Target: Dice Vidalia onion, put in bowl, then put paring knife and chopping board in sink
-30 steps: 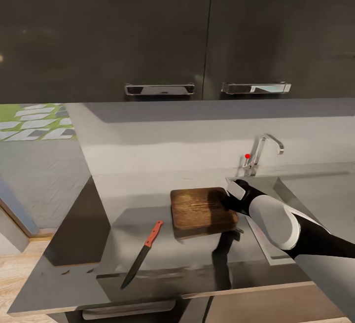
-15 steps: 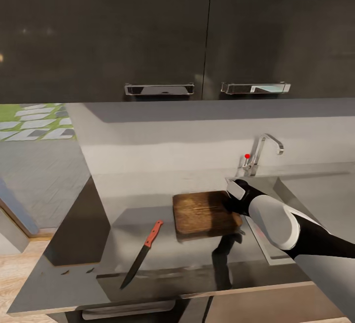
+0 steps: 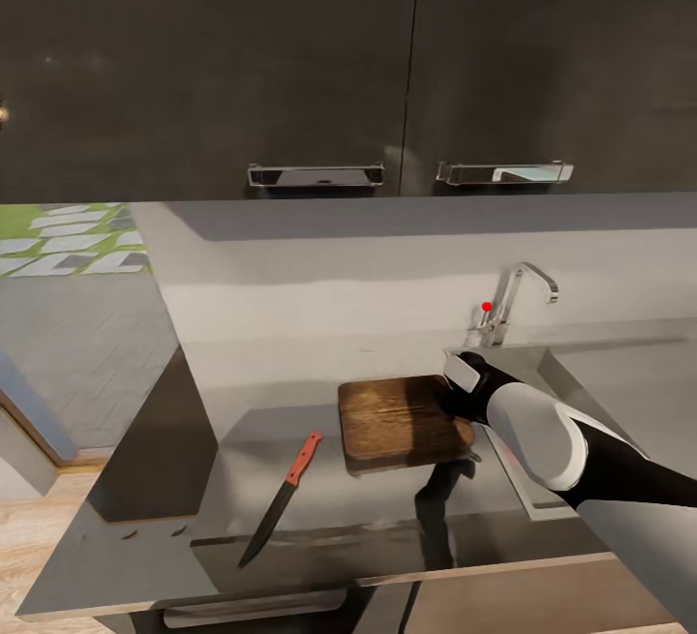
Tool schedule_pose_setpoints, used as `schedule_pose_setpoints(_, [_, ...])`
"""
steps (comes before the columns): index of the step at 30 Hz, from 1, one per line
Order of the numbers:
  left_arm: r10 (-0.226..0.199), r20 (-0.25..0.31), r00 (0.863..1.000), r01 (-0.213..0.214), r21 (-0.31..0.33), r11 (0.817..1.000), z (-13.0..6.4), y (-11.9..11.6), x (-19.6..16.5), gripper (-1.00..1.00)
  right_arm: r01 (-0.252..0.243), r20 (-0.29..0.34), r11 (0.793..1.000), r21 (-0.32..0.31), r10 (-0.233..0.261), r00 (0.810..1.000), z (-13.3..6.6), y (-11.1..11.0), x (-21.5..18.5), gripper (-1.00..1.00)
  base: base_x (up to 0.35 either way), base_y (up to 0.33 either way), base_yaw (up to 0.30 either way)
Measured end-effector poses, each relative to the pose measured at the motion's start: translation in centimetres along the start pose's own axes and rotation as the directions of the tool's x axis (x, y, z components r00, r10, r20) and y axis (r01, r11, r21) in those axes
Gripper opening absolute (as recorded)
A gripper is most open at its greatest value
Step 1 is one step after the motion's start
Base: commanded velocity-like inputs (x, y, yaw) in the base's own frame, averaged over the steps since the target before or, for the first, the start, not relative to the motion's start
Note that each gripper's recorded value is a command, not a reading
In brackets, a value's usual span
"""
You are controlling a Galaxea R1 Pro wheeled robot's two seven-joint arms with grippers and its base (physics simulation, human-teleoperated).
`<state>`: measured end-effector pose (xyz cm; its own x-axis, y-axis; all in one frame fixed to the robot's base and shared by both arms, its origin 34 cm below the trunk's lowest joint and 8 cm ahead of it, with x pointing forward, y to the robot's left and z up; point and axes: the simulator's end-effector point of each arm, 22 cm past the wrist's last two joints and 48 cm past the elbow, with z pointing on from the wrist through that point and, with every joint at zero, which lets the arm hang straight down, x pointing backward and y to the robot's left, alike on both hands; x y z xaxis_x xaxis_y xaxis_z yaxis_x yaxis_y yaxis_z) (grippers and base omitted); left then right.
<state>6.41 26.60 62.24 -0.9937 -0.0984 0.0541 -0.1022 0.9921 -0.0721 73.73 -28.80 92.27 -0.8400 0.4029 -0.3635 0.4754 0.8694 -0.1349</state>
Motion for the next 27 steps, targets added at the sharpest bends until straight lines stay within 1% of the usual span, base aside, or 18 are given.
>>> schedule_pose_setpoints(8, [0.001,0.0,1.0,-0.001,-0.001,1.0,0.0,0.04,-0.01,1.0,-0.004,-0.002,1.0,-0.004,0.004,1.0,-0.01,0.1,0.05,-1.0,0.033,0.1,0.0])
schedule_pose_setpoints(20, [-0.001,0.001,1.0,0.001,-0.001,1.0,0.0,0.05,-0.05,1.0,0.0,0.0,1.0,-0.002,0.0,1.0,0.0,0.06,0.01,-1.0,0.004,0.009,0.0])
schedule_pose_setpoints(21, [-0.001,0.001,1.0,0.001,-0.001,1.0,0.0,0.05,-0.04,1.0,0.0,0.0,1.0,-0.002,0.0,1.0,0.0,0.06,0.01,1.0,0.0,0.0,0.0])
schedule_pose_setpoints(27, [0.001,-0.001,1.0,-0.001,-0.001,1.0,0.0,0.04,0.02,1.0,-0.001,0.0,1.0,-0.002,0.001,1.0,-0.01,0.06,0.0,1.0,0.0,0.0,0.0])
